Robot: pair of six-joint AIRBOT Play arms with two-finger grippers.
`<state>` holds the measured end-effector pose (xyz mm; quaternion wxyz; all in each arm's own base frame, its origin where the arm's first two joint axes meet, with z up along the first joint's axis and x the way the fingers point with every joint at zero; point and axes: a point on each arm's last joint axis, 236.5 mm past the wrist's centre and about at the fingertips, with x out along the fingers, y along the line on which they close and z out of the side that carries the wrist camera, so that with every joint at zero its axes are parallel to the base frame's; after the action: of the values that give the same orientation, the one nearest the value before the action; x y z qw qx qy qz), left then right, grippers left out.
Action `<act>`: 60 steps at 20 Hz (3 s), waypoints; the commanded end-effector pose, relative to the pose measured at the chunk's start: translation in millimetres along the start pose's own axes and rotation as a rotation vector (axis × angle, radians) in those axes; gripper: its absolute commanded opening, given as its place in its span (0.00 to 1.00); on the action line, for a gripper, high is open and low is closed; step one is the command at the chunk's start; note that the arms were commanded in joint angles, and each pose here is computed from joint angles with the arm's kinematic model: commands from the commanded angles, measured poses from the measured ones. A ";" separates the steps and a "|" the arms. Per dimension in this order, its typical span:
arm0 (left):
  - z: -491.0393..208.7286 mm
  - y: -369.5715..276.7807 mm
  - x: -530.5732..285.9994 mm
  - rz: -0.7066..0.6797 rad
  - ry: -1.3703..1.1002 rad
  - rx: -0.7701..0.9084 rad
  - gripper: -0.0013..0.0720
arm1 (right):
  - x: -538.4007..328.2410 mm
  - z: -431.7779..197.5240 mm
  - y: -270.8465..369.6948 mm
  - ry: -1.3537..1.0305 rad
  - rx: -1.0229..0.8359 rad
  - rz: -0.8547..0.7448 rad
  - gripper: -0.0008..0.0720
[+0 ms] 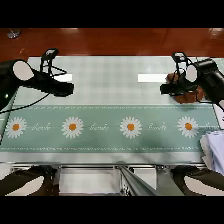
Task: Fold the shirts.
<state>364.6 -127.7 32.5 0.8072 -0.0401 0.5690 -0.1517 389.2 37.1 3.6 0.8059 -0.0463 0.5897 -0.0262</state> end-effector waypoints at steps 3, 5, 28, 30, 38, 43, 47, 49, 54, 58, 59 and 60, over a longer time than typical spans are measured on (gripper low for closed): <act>0.0 0.0 0.3 0.000 0.000 0.001 0.04 | 0.3 -0.3 0.5 0.001 -0.001 0.000 0.05; 0.0 -0.2 0.3 0.000 0.001 0.001 0.04 | 0.3 -0.3 0.5 0.001 -0.001 0.000 0.05; 110.9 14.0 -0.1 0.042 -0.452 0.011 0.98 | 9.9 114.6 -180.7 -0.459 0.507 -0.242 0.88; 110.6 14.4 1.3 0.042 -0.449 0.011 0.98 | 39.5 101.9 -206.0 -0.365 0.655 -0.161 0.88; 99.3 15.9 14.8 0.042 -0.388 0.007 0.98 | 118.1 37.5 -208.3 0.069 0.575 -0.064 0.87; 43.7 7.8 33.9 -0.003 -0.139 -0.070 0.98 | 116.1 41.5 -158.5 0.122 0.535 0.126 0.04; 50.4 19.1 -19.2 0.017 -0.175 -0.048 0.98 | 23.9 116.5 -139.9 -0.141 0.532 0.283 0.05; 49.6 16.9 -56.3 0.013 -0.231 -0.047 0.98 | -49.1 150.9 -132.3 -0.335 0.468 0.313 0.05; -1.2 -30.3 -111.2 -0.066 -0.310 0.042 0.98 | -241.7 181.4 -106.5 -0.776 0.296 0.299 0.05; -44.4 -39.5 -128.6 -0.092 -0.363 0.036 0.98 | -348.2 168.0 -69.0 -0.989 0.148 0.309 0.05; -50.2 -39.4 -132.4 -0.094 -0.378 0.034 0.98 | -374.8 163.2 -63.8 -1.041 0.124 0.312 0.05; -52.9 -39.8 -135.9 -0.095 -0.395 0.037 0.98 | -398.0 158.7 -60.4 -1.089 0.105 0.312 0.05</act>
<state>288.2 -122.1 142.8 0.8886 -0.0742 0.4133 -0.1848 457.9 -1.4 368.6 0.9786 0.1062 0.1644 0.0631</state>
